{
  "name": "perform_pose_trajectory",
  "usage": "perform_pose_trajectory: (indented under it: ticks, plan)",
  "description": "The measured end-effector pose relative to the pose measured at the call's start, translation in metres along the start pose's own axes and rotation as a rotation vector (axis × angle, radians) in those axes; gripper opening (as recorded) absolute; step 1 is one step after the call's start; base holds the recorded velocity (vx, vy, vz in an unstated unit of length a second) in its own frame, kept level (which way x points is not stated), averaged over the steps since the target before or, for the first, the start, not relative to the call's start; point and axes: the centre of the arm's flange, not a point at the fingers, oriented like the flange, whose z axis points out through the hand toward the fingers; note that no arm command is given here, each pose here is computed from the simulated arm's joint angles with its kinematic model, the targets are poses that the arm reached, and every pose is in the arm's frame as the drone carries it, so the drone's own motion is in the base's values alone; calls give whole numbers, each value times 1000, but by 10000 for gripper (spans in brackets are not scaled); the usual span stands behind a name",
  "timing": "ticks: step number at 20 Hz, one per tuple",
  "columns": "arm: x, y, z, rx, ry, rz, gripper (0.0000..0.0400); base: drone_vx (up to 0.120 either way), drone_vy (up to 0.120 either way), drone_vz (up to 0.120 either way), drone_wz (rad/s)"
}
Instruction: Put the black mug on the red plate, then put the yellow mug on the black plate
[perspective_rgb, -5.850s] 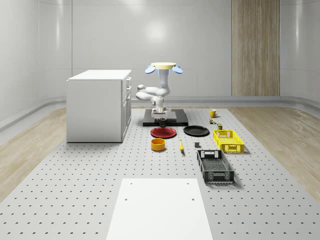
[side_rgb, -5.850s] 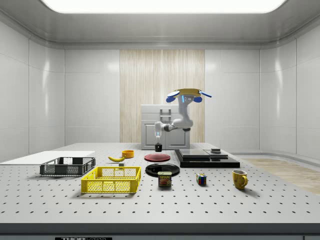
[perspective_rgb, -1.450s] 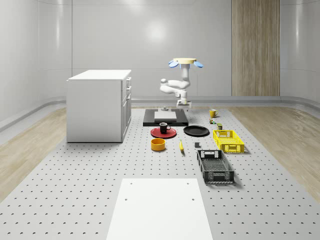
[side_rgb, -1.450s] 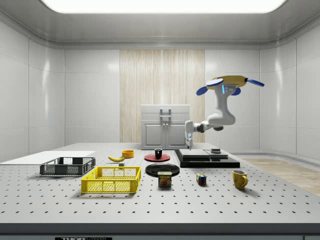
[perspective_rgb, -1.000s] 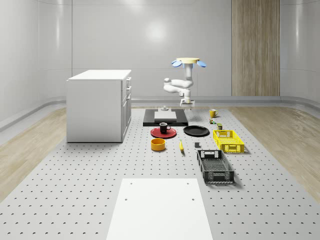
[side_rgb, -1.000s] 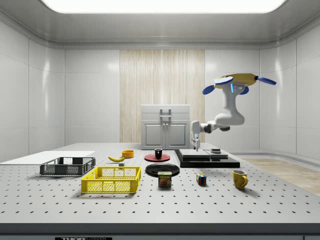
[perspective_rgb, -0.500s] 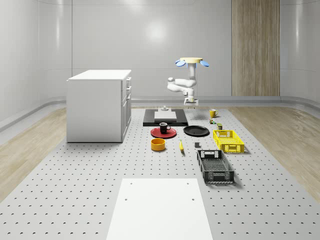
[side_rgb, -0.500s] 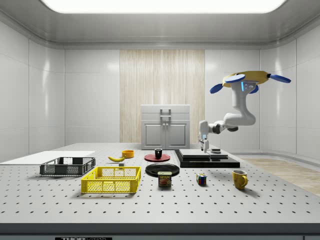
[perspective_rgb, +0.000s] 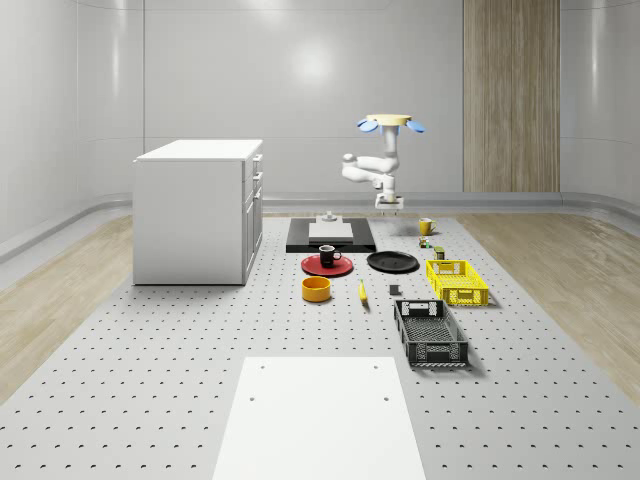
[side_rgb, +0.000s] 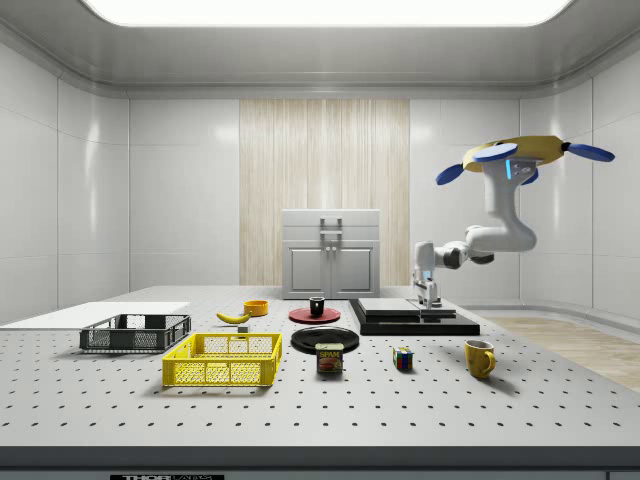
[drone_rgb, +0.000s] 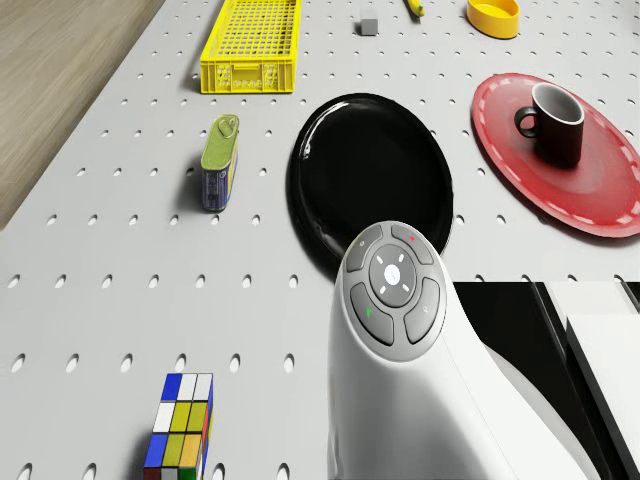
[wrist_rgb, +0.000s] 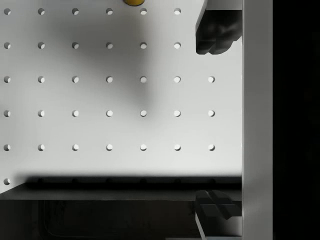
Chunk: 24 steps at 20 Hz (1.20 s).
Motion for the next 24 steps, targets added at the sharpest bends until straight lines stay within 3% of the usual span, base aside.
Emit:
perform_pose_trajectory:
  ticks: [15,20,24]
  plan:
    - [0,0,0,0,0,0,400,-120,120,0,0]
    - [0,0,0,0,0,0,400,-8,120,0,0]
    - [0,0,0,0,0,0,400,0,120,-120,0]
